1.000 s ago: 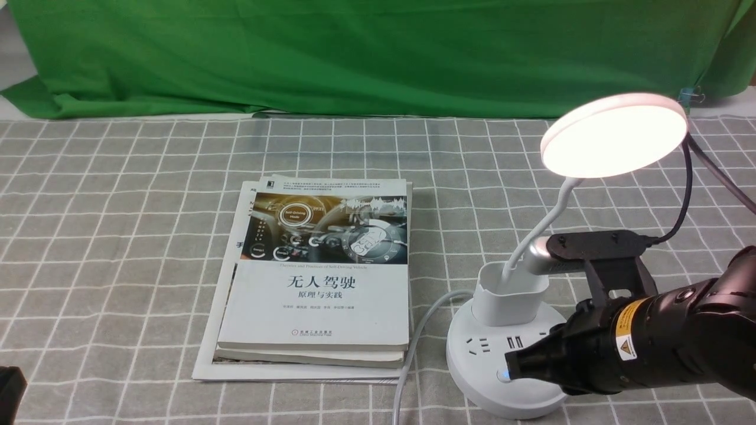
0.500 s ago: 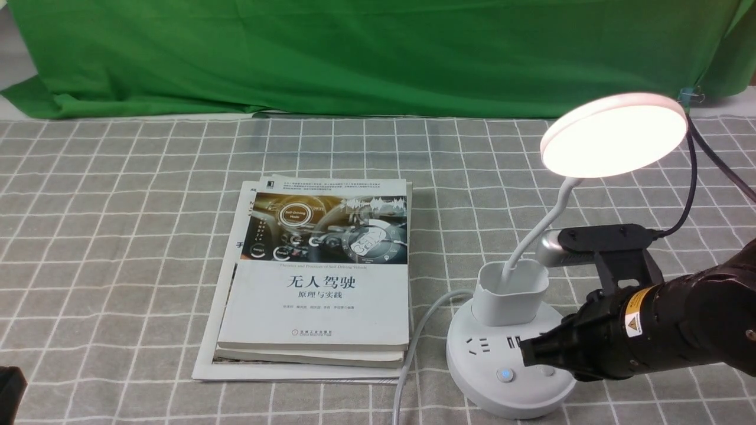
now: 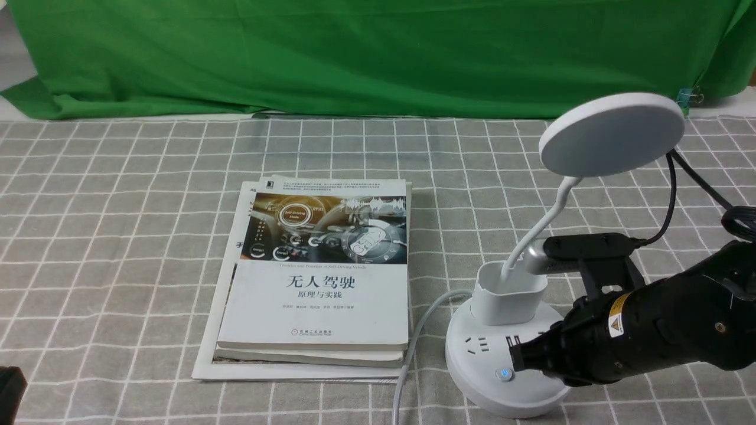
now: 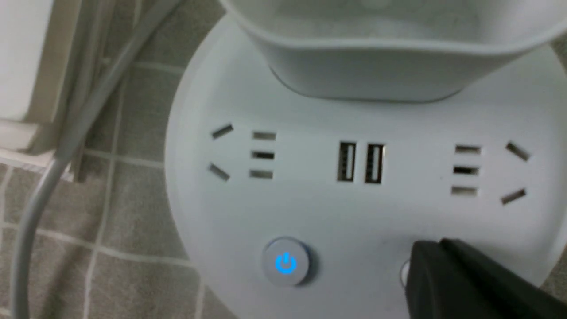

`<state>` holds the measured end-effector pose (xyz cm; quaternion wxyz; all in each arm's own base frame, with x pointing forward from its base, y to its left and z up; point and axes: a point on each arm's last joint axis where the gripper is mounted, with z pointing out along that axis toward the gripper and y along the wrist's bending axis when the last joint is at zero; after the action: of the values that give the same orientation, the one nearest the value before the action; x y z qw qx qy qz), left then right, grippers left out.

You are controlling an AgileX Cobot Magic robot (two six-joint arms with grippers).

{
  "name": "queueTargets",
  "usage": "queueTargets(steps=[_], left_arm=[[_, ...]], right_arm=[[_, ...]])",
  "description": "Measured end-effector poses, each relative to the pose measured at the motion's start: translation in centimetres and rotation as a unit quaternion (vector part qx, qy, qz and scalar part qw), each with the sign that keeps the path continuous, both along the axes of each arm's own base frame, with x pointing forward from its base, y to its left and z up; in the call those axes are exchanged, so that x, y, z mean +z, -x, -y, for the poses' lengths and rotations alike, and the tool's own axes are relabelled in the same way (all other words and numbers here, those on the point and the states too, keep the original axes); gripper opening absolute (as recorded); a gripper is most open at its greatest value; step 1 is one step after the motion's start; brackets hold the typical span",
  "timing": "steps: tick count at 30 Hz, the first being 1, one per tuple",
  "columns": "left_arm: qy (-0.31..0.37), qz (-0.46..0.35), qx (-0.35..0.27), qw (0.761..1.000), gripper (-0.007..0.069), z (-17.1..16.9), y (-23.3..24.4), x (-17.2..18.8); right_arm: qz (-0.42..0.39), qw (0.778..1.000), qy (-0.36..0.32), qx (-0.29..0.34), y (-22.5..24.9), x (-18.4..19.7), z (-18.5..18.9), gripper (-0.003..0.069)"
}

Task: Turn off the desk lamp on the grey coffee tablecloth by hand.
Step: 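Press the power button on the lamp base to turn the lamp off with the right gripper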

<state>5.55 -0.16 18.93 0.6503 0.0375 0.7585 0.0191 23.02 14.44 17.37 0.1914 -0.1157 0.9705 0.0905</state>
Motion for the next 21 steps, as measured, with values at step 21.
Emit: queueTargets(steps=[21], left_arm=[[0.0, 0.0, 0.0, 1.0, 0.0001, 0.0, 0.0, 0.0]], right_arm=[[0.033, 0.999, -0.02, 0.0, 0.5, 2.1, 0.4, 0.0024]])
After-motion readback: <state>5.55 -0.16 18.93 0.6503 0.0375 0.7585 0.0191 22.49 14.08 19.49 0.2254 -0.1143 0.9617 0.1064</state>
